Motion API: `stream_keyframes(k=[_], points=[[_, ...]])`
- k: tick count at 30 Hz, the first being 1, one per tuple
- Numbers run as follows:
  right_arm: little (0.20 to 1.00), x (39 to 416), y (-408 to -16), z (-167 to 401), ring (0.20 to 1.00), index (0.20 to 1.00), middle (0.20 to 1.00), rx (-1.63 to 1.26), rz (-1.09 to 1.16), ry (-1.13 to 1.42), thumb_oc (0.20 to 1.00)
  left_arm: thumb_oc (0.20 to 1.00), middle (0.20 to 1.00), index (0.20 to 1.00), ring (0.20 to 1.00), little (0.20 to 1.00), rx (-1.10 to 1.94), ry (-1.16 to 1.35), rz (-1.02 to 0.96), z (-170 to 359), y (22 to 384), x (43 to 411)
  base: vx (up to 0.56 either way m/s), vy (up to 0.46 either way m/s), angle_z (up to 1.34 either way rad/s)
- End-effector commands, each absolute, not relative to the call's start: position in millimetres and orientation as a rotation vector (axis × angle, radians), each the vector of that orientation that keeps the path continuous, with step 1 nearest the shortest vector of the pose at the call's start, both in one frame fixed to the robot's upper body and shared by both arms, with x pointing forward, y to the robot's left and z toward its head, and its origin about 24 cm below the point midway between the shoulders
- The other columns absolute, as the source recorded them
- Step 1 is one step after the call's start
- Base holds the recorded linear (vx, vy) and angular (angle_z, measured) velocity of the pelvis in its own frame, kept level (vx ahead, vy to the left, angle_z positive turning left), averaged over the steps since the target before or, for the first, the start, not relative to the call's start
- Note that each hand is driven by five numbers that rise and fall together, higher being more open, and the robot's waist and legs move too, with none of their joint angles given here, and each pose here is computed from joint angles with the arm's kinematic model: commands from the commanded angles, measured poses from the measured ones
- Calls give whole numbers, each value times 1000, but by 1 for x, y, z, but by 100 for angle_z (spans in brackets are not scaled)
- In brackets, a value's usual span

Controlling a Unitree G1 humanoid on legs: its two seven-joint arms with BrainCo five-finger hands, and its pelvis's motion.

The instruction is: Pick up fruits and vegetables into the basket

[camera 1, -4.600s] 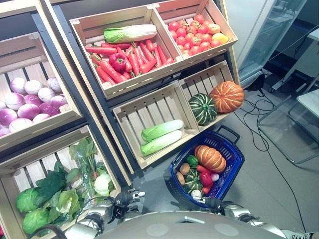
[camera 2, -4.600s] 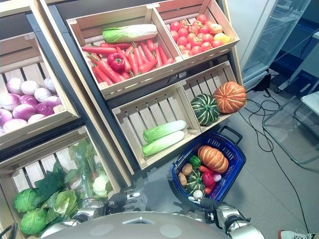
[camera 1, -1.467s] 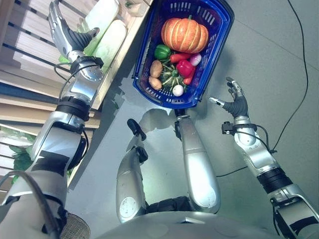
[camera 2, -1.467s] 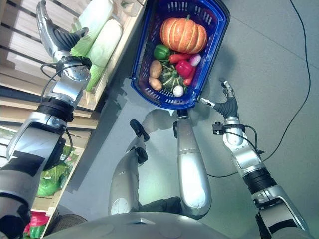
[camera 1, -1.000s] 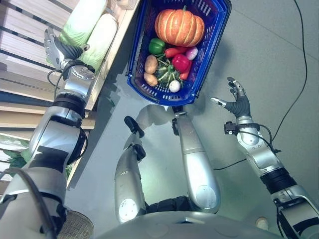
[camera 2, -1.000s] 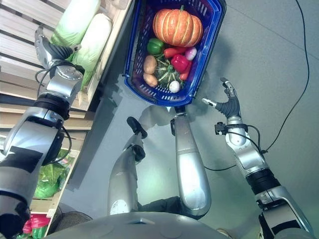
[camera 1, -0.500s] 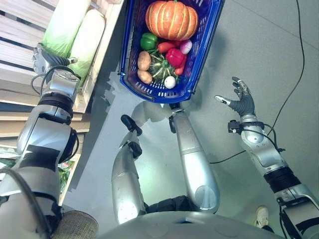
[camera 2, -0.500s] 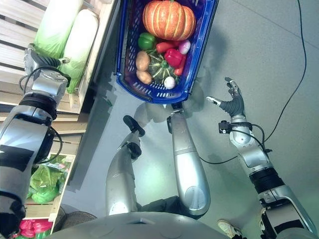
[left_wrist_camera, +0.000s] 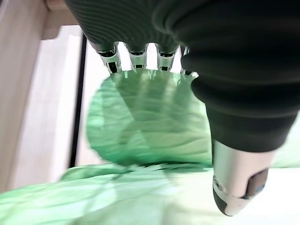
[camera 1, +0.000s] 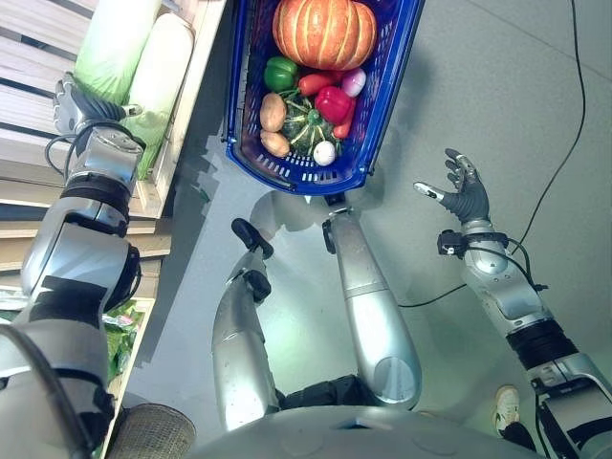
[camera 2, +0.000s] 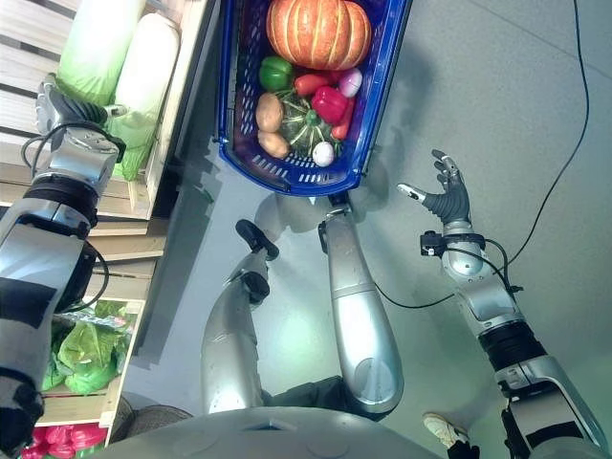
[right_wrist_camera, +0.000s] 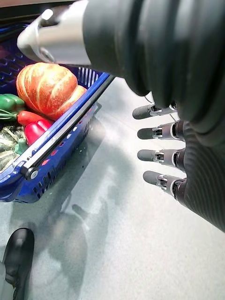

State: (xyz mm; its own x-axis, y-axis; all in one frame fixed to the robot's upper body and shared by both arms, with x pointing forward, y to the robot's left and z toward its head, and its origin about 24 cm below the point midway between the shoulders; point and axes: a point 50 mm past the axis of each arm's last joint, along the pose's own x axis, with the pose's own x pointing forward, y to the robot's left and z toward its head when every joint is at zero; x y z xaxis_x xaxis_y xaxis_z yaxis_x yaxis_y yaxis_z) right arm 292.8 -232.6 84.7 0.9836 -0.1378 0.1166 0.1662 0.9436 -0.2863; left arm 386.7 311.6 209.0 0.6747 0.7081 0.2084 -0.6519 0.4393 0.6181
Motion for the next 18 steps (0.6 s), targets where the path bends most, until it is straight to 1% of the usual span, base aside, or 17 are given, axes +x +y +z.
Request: stream_keyframes(k=[1, 10, 18], points=[[1000, 285, -237, 81, 1000, 1000, 1000, -265, -166, -108, 1000, 1000, 1000, 1000, 1000, 1000, 779, -86, 894, 243, 310, 386, 0, 0, 0], [1000, 286, -234, 78, 1000, 1000, 1000, -252, -171, -106, 1000, 1000, 1000, 1000, 1000, 1000, 832, -121, 1006, 262, 305, 386, 2, 2, -1], [1000, 291, -227, 76, 1000, 1000, 1000, -226, -182, -105, 1000, 1000, 1000, 1000, 1000, 1000, 858, 9, 974, 251, 306, 389, -10, -38, 0]])
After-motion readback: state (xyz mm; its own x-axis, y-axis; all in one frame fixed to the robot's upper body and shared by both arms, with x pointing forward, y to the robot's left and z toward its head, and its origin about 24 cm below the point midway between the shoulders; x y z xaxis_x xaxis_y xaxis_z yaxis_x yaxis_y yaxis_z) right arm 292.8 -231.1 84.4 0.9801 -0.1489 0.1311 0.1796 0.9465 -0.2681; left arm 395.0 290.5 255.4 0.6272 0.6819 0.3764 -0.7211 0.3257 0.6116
